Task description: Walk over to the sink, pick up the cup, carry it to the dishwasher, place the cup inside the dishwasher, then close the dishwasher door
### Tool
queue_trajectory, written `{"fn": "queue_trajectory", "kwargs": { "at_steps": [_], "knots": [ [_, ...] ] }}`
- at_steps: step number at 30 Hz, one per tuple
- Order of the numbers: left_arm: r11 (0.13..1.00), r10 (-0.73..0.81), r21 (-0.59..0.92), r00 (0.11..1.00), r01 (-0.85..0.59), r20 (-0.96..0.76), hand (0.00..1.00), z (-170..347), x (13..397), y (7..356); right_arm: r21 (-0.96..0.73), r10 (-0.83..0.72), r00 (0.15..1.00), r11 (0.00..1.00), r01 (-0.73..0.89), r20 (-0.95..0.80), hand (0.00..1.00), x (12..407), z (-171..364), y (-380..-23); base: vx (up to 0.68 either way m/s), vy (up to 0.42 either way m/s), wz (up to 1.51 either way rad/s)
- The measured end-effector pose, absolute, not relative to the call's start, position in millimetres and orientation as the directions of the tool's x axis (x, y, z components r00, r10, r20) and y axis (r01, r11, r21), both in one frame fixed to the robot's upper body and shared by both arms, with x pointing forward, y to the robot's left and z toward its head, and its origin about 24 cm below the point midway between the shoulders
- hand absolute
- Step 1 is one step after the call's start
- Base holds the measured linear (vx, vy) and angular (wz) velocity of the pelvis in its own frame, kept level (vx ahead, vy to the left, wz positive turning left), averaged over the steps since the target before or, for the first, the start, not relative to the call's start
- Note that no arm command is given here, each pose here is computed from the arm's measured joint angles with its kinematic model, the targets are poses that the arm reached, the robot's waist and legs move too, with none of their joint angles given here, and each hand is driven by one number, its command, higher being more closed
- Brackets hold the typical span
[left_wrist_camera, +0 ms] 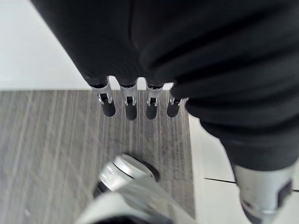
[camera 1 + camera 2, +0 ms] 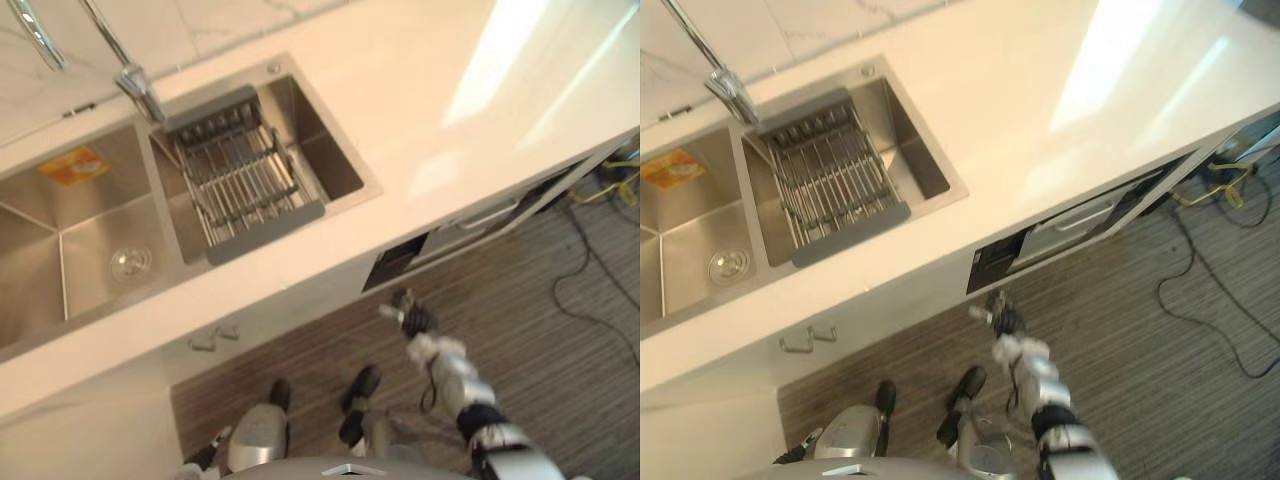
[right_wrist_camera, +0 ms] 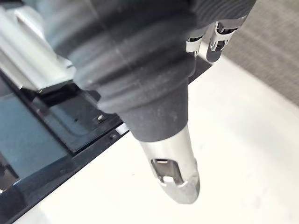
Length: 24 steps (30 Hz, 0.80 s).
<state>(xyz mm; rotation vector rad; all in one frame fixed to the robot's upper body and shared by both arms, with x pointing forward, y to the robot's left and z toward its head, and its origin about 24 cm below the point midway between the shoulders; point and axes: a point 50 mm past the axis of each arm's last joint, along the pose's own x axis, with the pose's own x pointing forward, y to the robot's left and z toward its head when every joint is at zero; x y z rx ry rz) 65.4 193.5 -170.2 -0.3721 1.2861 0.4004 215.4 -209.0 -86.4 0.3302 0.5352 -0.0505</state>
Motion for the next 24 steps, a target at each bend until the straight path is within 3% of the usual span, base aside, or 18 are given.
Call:
{"fn": "queue_trajectory", "kwargs": {
  "at_steps": [5, 8, 11, 16, 20, 24],
  "knots": [
    [0.739, -0.057, -0.274, 0.348, -0.616, -0.936, 0.00, -166, 81, 190, 0.258, -0.095, 0.716, 0.893, 0.368, -0.692, 0.00, 150, -129, -226, 0.07, 0.112, -0.04],
    [0.715, -0.062, -0.282, 0.345, -0.639, -0.937, 0.00, -167, 76, 190, 0.238, -0.111, 0.670, 0.882, 0.407, -0.734, 0.00, 128, -138, -232, 0.06, 0.112, 0.22],
    [0.725, -0.041, -0.284, 0.372, -0.627, -0.927, 0.00, -167, 74, 192, 0.226, -0.066, 0.621, 0.897, 0.380, -0.781, 0.00, 113, -147, -222, 0.05, 0.073, 0.57],
    [0.767, -0.076, -0.274, 0.342, -0.581, -0.937, 0.00, -169, 54, 194, 0.218, -0.023, 0.527, 0.895, 0.390, -0.849, 0.00, 87, -157, -214, 0.07, 0.141, 0.99],
    [0.812, -0.100, -0.262, 0.318, -0.522, -0.943, 0.00, -169, 50, 195, 0.190, -0.048, 0.522, 0.899, 0.393, -0.852, 0.00, 92, -156, -212, 0.08, 0.224, 0.35],
    [0.866, -0.141, -0.260, 0.291, -0.428, -0.946, 0.00, -167, 49, 203, 0.116, -0.131, 0.539, 0.909, 0.400, -0.832, 0.00, 97, -150, -232, 0.13, 0.190, 0.66]
  ]
}}
